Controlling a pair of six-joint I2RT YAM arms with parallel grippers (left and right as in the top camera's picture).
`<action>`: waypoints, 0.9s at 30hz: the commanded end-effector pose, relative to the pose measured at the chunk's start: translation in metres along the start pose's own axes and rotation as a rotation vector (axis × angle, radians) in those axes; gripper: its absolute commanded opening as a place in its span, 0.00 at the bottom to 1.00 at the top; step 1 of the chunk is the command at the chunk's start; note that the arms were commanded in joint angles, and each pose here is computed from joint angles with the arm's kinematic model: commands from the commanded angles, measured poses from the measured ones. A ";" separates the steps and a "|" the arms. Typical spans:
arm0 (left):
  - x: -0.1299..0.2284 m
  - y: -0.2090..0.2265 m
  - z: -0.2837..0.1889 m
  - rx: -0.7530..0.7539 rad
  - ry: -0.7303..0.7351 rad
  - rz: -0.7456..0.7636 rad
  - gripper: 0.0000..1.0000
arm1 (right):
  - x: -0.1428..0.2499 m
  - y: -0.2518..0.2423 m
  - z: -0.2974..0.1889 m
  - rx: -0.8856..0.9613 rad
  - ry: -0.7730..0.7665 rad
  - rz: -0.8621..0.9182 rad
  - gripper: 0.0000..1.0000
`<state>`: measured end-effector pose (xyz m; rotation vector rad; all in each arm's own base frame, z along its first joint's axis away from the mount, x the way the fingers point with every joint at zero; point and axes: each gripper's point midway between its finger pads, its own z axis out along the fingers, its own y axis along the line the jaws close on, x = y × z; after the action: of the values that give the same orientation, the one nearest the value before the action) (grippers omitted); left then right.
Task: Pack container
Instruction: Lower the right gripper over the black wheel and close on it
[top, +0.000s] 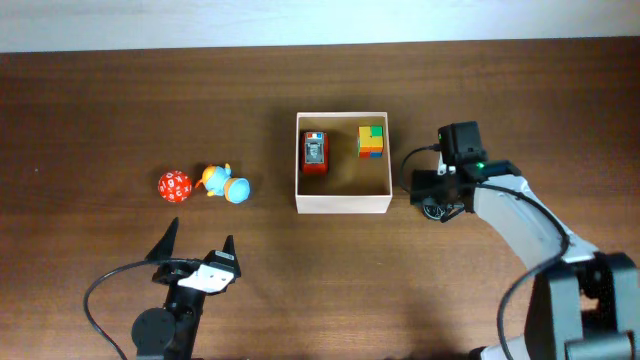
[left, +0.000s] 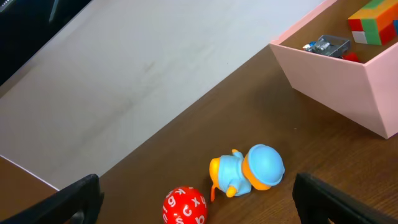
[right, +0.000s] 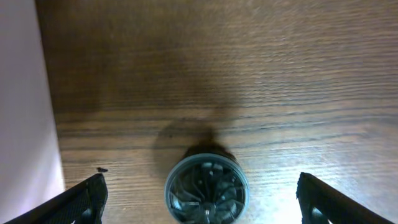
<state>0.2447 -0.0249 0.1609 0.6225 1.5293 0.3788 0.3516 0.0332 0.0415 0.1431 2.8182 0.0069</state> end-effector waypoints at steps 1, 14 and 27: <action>0.003 0.001 0.000 -0.011 0.008 -0.007 0.99 | 0.006 -0.001 0.010 -0.005 0.031 -0.018 0.91; 0.003 0.001 0.000 -0.011 0.008 -0.007 0.99 | 0.023 -0.005 0.022 0.006 0.071 -0.010 0.91; 0.003 0.001 0.000 -0.011 0.008 -0.007 0.99 | 0.026 -0.005 0.029 0.003 0.053 0.000 0.72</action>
<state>0.2447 -0.0249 0.1609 0.6222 1.5294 0.3785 0.3350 0.0321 0.0091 0.1363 2.8706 0.0013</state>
